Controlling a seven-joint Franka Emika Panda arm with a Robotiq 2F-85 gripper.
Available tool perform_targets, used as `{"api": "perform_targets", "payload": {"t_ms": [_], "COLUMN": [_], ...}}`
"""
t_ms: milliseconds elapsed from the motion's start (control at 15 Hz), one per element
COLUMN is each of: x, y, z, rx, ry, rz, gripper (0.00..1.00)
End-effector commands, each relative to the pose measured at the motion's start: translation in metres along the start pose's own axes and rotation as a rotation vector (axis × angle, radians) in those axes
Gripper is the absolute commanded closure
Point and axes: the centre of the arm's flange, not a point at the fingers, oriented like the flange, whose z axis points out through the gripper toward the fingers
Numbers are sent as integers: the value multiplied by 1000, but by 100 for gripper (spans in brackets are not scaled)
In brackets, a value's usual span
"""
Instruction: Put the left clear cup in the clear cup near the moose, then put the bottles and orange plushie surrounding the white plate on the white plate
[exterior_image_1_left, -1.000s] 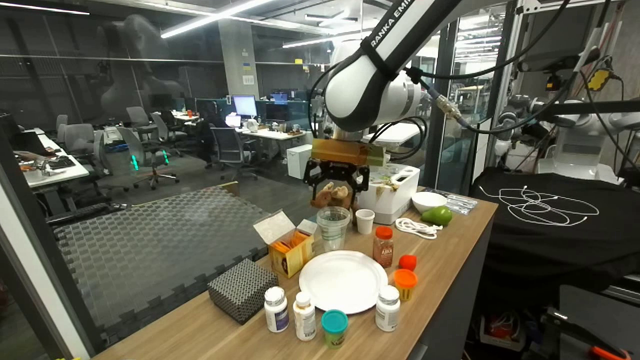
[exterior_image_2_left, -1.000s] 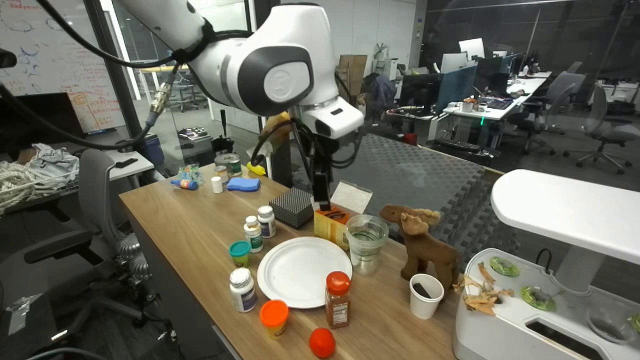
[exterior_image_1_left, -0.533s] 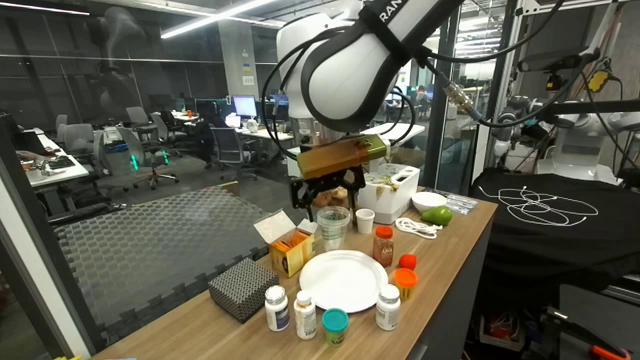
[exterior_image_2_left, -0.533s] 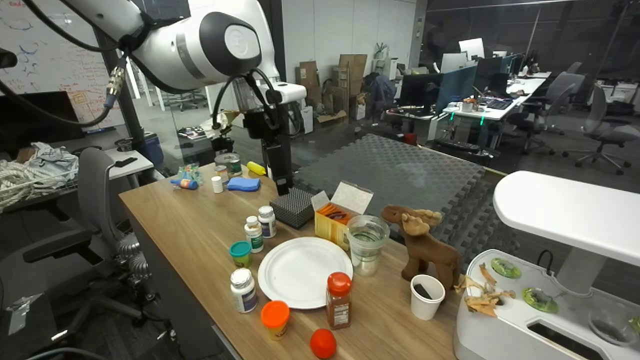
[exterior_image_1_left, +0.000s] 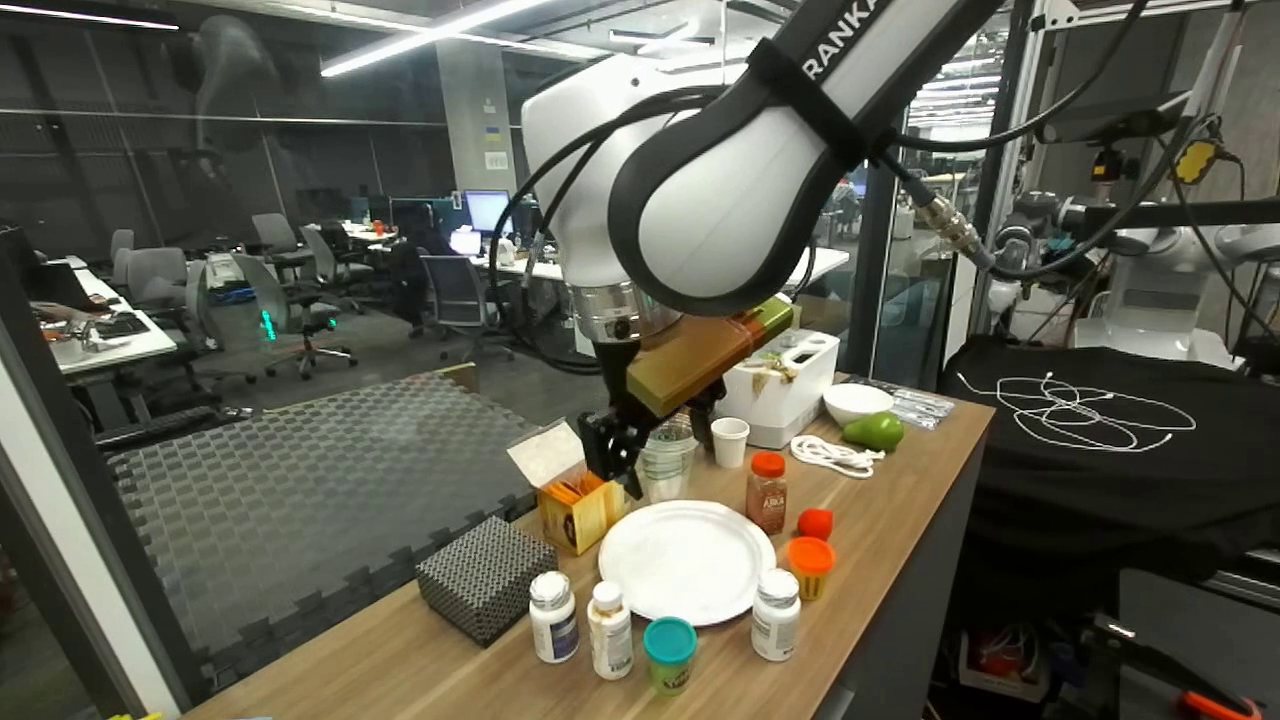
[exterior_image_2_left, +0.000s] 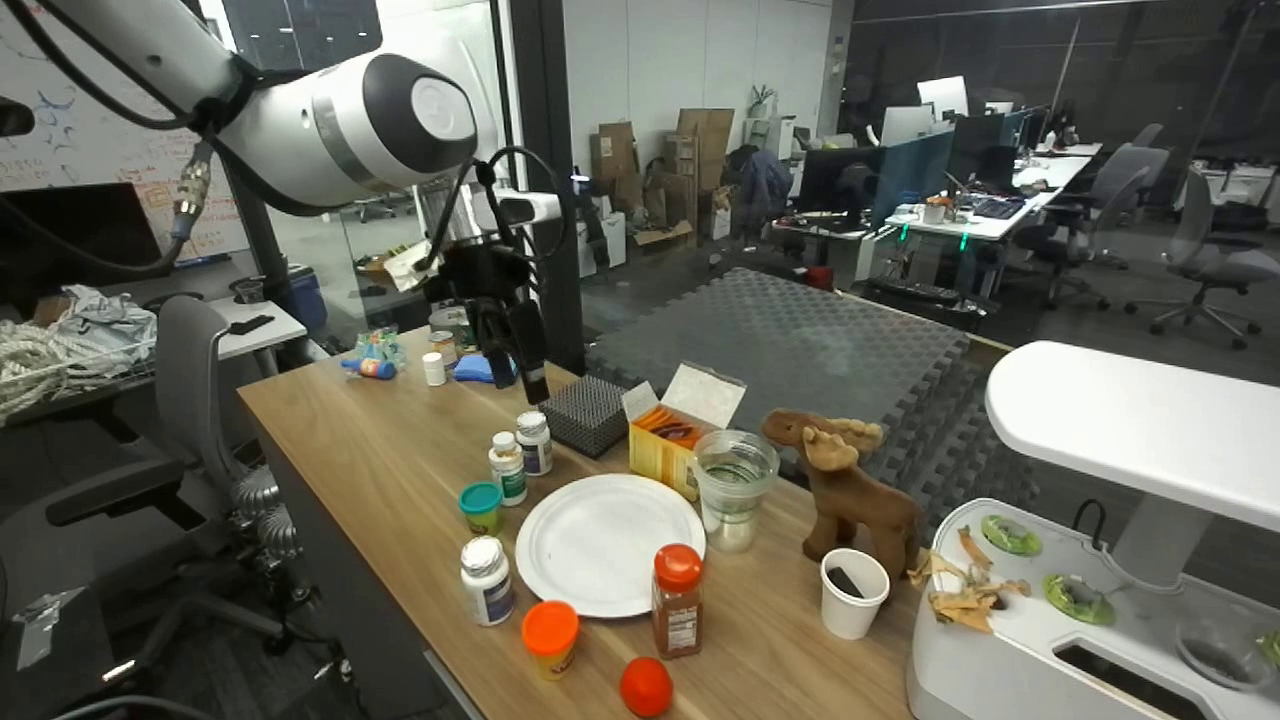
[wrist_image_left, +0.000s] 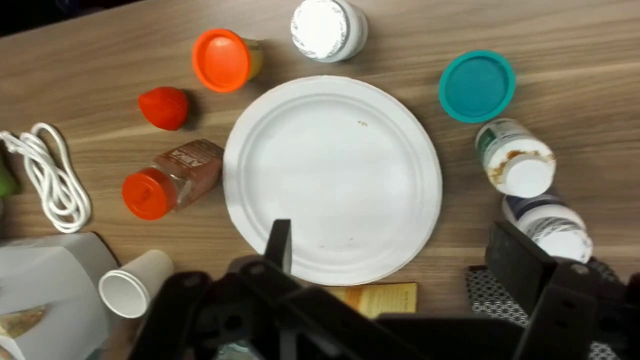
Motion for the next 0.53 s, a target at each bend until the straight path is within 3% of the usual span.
{"api": "perform_targets", "payload": {"t_ms": [0, 467], "x": [-3, -1], "y": [-40, -109], "z": [-6, 30], "rx": [78, 248], "ry": [64, 120], "rz": [-176, -509], "gripper": [0, 0]}}
